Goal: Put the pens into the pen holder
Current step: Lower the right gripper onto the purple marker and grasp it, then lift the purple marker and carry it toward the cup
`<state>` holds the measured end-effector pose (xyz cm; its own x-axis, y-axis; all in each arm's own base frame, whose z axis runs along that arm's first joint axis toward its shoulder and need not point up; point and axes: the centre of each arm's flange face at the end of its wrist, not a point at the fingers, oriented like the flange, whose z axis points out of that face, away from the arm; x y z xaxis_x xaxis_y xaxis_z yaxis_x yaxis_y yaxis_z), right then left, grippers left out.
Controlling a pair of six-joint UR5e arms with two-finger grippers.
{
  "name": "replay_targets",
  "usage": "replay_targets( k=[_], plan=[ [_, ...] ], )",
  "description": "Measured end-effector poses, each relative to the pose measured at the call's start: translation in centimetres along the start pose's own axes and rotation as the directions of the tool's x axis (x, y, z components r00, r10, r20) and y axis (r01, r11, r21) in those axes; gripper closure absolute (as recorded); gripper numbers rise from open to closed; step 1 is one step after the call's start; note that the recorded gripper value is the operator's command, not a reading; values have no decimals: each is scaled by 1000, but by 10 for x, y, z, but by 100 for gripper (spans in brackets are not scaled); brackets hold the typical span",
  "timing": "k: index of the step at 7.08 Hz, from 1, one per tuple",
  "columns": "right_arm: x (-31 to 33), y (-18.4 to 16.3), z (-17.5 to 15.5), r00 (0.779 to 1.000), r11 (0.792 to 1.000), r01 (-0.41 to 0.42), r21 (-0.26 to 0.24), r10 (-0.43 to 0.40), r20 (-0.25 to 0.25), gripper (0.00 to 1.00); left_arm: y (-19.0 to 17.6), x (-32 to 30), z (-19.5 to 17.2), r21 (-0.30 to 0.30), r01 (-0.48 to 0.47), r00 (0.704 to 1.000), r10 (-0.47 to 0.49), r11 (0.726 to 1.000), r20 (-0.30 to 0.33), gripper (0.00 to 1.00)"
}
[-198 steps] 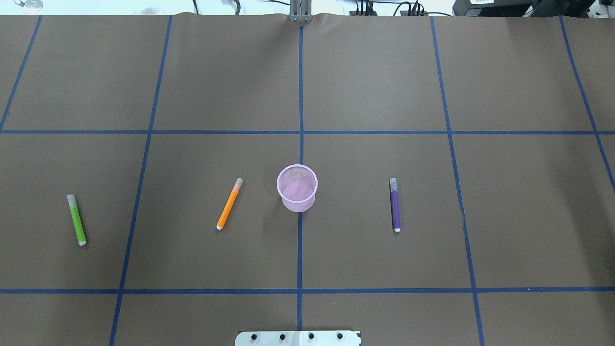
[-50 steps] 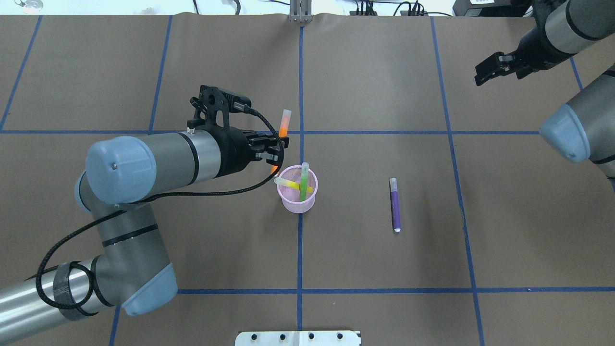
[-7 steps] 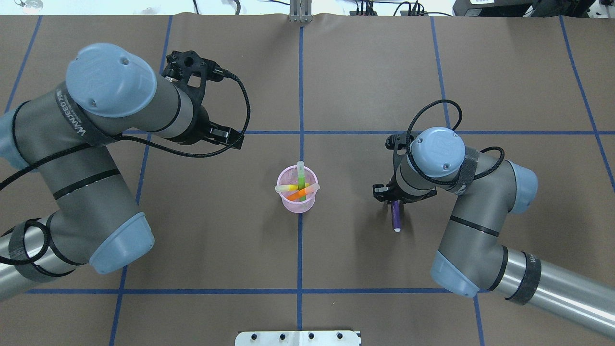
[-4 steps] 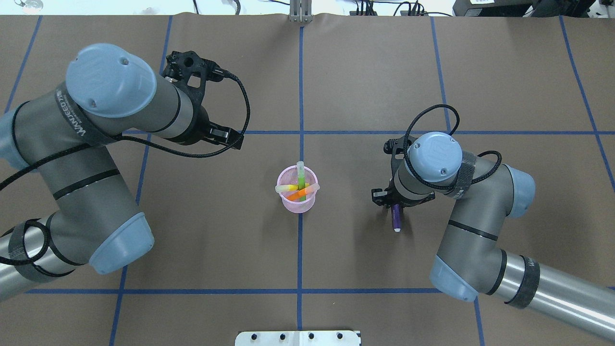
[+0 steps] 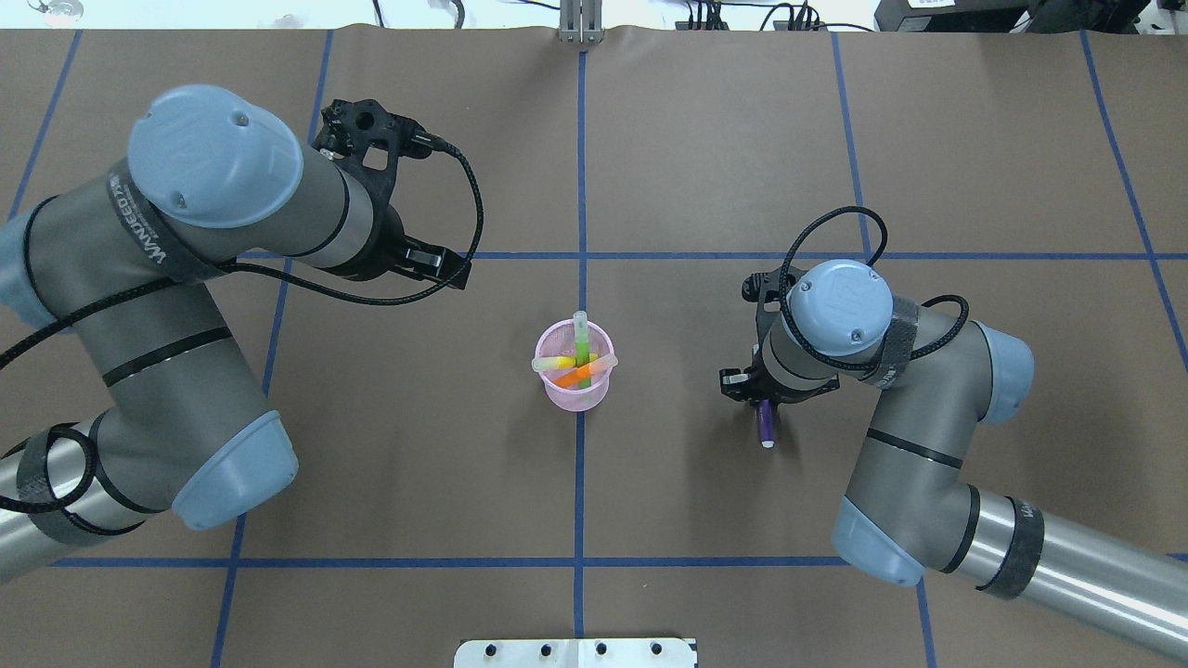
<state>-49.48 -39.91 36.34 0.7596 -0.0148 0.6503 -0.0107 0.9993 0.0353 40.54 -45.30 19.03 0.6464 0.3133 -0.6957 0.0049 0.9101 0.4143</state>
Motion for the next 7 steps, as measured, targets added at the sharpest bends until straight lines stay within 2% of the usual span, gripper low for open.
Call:
replay_targets(
  k=[3, 5, 6, 7],
  plan=[
    [-5, -2, -7, 1000, 1000, 1, 8, -1, 14, 100, 1, 0, 1, -1, -1, 1000, 1, 1000, 0, 0],
    [-4, -13, -22, 1000, 999, 1, 38, -2, 29, 100, 2, 0, 2, -5, -2, 1000, 2, 1000, 1, 0],
    [-10, -20, -37, 999, 996, 6, 86, -10, 40, 100, 3, 1, 3, -7, -3, 1000, 3, 1000, 0, 0],
    [-22, -28, -59, 998, 986, 14, 168, -23, 54, 100, 3, 1, 3, -9, -6, 1000, 6, 1000, -2, 0]
  ],
)
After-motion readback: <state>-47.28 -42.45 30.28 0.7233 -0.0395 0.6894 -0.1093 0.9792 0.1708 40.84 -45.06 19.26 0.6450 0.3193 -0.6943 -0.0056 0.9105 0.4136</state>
